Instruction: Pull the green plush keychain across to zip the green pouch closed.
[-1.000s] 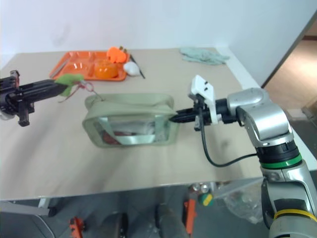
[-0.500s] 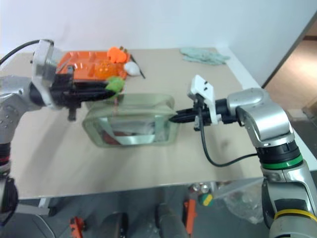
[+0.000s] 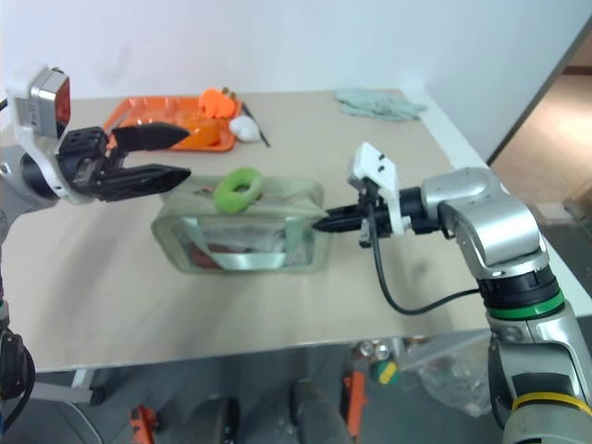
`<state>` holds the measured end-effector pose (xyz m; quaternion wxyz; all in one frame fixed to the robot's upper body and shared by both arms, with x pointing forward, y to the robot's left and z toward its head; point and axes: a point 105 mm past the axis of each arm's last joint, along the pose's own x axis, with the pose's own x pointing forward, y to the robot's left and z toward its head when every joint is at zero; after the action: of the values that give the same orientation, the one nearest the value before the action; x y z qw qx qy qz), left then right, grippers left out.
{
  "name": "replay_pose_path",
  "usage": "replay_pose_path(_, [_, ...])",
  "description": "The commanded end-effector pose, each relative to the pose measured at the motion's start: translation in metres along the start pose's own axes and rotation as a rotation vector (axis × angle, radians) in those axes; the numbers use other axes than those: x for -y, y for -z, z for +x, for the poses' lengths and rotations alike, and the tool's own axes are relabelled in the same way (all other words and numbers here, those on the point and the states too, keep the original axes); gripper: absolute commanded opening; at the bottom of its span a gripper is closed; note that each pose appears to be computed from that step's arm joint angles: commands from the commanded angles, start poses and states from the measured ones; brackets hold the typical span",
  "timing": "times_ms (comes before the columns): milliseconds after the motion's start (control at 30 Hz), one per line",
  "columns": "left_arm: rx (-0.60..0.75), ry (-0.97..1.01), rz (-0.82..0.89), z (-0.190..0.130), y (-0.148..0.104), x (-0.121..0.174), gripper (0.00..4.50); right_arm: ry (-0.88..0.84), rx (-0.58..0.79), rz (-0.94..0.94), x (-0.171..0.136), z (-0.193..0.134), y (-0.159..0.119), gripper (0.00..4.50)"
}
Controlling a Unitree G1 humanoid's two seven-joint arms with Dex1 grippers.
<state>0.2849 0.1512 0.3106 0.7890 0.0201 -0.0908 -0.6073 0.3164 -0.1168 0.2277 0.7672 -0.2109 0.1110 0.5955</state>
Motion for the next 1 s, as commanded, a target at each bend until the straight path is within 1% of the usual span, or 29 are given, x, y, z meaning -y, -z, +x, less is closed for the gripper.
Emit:
replay_pose_path(33, [0.002,-0.049,0.042,-0.016,-0.011,0.003,4.37,-0.007,0.022,-0.043,-0.001,-0.001,-0.011,0.00])
replay_pose_path(167, [-0.056,-0.124,-0.012,-0.043,0.001,0.004,4.37,-0.004,0.016,-0.040,0.000,-0.002,-0.009,0.00])
replay_pose_path(267, [-0.242,-0.221,-0.009,-0.066,0.036,0.000,4.37,-0.004,0.017,-0.039,0.000,-0.002,-0.008,0.00])
replay_pose_path(300, [-0.271,-0.249,-0.024,-0.072,0.046,0.000,4.37,-0.005,0.019,-0.040,-0.001,-0.002,-0.008,0.00])
replay_pose_path(367, [-0.266,-0.268,-0.048,-0.075,0.053,0.000,4.37,-0.003,0.022,-0.042,0.000,-0.002,-0.009,0.00])
replay_pose_path(533, [-0.260,-0.275,-0.068,-0.073,0.067,0.002,4.37,-0.002,0.026,-0.044,-0.001,-0.002,-0.010,0.00])
replay_pose_path(700, [-0.207,-0.293,-0.080,-0.067,0.069,-0.007,4.37,0.000,0.029,-0.045,-0.003,-0.003,-0.010,0.00])
replay_pose_path(733, [-0.215,-0.299,-0.082,-0.068,0.072,-0.009,4.14,0.000,0.029,-0.045,-0.003,-0.003,-0.010,0.00])
replay_pose_path(833, [-0.228,-0.277,-0.101,-0.065,0.079,-0.008,3.25,0.004,0.025,-0.045,-0.003,-0.004,-0.010,0.00])
replay_pose_path(933, [-0.227,-0.241,-0.125,-0.059,0.084,-0.003,2.23,0.008,0.023,-0.043,-0.002,-0.005,-0.010,0.00])
replay_pose_path(967, [-0.231,-0.230,-0.132,-0.058,0.086,-0.001,1.81,0.009,0.022,-0.043,-0.002,-0.006,-0.010,0.00])
replay_pose_path(1000, [-0.232,-0.214,-0.141,-0.055,0.087,0.001,1.53,0.009,0.022,-0.043,-0.002,-0.006,-0.010,0.00])
